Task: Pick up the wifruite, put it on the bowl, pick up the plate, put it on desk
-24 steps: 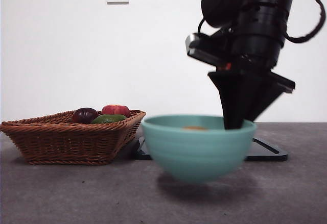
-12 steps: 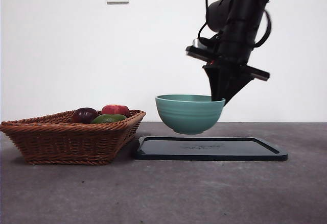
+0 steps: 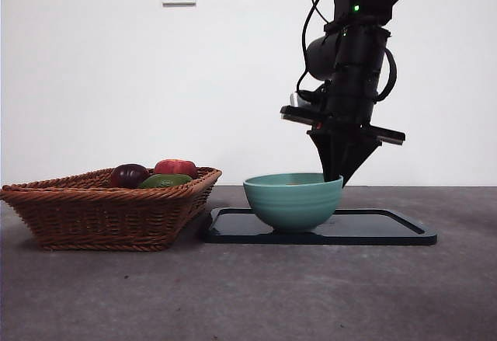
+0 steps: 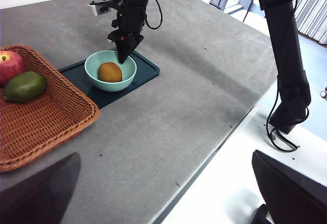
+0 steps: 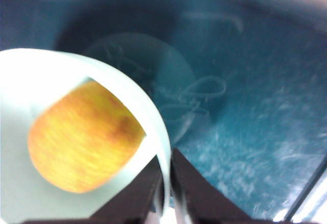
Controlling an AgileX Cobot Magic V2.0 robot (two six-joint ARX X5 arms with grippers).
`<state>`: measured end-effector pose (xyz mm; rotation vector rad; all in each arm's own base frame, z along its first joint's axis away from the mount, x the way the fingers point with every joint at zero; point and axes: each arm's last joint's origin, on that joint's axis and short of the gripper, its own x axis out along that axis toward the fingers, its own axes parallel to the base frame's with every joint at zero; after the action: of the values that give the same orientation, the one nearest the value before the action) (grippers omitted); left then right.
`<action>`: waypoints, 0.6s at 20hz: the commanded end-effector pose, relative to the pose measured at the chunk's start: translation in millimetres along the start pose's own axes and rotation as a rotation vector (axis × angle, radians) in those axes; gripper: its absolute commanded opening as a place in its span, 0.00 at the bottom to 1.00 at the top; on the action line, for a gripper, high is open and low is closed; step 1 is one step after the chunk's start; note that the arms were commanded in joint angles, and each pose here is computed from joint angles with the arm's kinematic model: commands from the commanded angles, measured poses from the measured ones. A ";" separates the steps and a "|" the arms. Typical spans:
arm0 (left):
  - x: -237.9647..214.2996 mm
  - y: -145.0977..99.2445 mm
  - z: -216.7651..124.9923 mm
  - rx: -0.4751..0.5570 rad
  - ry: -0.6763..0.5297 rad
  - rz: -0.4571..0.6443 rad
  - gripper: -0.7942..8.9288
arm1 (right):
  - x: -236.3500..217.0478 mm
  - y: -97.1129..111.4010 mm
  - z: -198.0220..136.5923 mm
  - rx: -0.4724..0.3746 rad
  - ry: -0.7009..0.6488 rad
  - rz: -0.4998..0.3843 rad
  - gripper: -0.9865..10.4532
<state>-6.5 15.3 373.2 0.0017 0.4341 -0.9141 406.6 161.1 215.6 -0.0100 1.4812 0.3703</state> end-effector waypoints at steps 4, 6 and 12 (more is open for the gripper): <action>-1.8 -0.5 3.3 0.005 -0.016 -0.017 0.70 | 2.6 0.7 4.6 -0.003 -0.002 -0.001 0.32; -1.8 -0.5 3.3 0.005 -0.016 -0.017 0.70 | -18.8 -5.5 2.2 0.012 -0.044 0.002 0.42; -1.8 -0.9 4.9 -0.001 -0.033 -0.021 0.70 | -148.3 -0.5 -61.7 -0.014 -0.204 -0.144 0.58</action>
<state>-6.2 14.8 374.6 -0.0075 0.4200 -0.9173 336.8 108.4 358.8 -0.0665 1.2254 0.2537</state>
